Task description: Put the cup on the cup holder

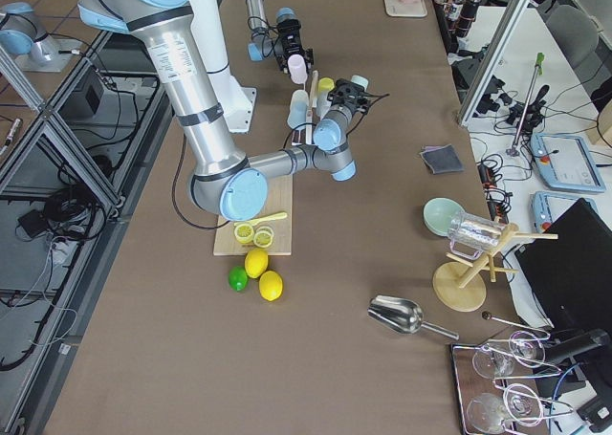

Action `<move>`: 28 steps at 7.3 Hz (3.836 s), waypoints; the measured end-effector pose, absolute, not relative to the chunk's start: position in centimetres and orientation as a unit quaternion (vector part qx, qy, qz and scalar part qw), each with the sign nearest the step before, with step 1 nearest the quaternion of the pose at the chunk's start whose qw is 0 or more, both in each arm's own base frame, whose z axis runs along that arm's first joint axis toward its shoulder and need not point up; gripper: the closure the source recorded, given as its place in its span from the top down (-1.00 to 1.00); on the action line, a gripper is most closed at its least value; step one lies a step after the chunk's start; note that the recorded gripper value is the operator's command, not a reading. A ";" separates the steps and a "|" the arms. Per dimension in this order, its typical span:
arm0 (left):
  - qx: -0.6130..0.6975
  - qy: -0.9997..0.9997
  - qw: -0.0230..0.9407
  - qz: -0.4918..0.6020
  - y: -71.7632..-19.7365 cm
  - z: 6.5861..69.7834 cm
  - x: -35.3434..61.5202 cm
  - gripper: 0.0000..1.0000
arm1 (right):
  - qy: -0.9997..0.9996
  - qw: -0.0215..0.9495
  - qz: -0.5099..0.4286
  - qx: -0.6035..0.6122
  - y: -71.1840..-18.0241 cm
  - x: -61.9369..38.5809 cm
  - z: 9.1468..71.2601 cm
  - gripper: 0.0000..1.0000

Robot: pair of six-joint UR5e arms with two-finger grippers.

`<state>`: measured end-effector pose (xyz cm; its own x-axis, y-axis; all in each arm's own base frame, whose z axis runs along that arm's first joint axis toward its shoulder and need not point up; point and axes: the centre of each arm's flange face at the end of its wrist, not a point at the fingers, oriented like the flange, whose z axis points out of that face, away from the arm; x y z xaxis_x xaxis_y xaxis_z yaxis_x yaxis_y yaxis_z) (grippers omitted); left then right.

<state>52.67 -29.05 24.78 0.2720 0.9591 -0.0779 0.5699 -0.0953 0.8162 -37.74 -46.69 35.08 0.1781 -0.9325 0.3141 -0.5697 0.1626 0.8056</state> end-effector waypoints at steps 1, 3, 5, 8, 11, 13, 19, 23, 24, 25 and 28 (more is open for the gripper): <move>0.696 0.548 0.390 0.250 -29.1 24.9 52.7 -0.66 | -0.611 0.454 -0.189 0.620 -45.2 -37.7 35.1 -0.67; 0.696 0.547 0.392 0.250 -29.1 25.0 52.8 0.98 | -0.615 0.449 -0.174 0.625 -42.5 -38.8 35.1 -0.67; 0.696 0.548 0.392 0.249 -29.2 25.0 52.8 0.98 | -0.617 0.446 -0.168 0.627 -40.4 -40.7 35.3 -0.67; 0.698 0.549 0.389 0.246 -29.1 24.9 52.6 0.98 | -0.621 0.441 -0.169 0.626 -39.0 -41.4 36.2 -0.67; 0.708 0.545 0.384 0.236 -29.8 23.8 50.0 0.98 | -0.622 0.443 -0.174 0.621 -38.2 -41.4 37.2 -0.67; 0.710 0.517 0.413 0.241 -31.6 23.4 46.3 0.98 | -0.625 0.442 -0.174 0.620 -37.7 -41.0 38.1 -0.66; 0.612 0.330 0.655 0.296 -43.6 27.5 39.5 0.98 | -0.632 0.433 -0.171 0.619 -36.8 -40.0 39.9 0.99; 0.418 0.185 0.824 0.335 -50.4 33.0 38.1 0.98 | -0.635 0.431 -0.169 0.618 -36.6 -39.7 40.4 1.00; 0.365 0.155 0.852 0.341 -51.3 34.3 37.7 0.98 | -0.637 0.432 -0.167 0.616 -36.7 -39.5 40.4 1.00; 0.321 0.129 0.873 0.343 -52.1 35.3 37.0 0.98 | -0.641 0.434 -0.164 0.612 -37.0 -39.0 40.5 1.00; 0.268 0.108 0.910 0.299 -54.5 36.7 32.9 0.98 | -0.633 0.451 -0.226 0.587 -40.7 -34.1 41.5 1.00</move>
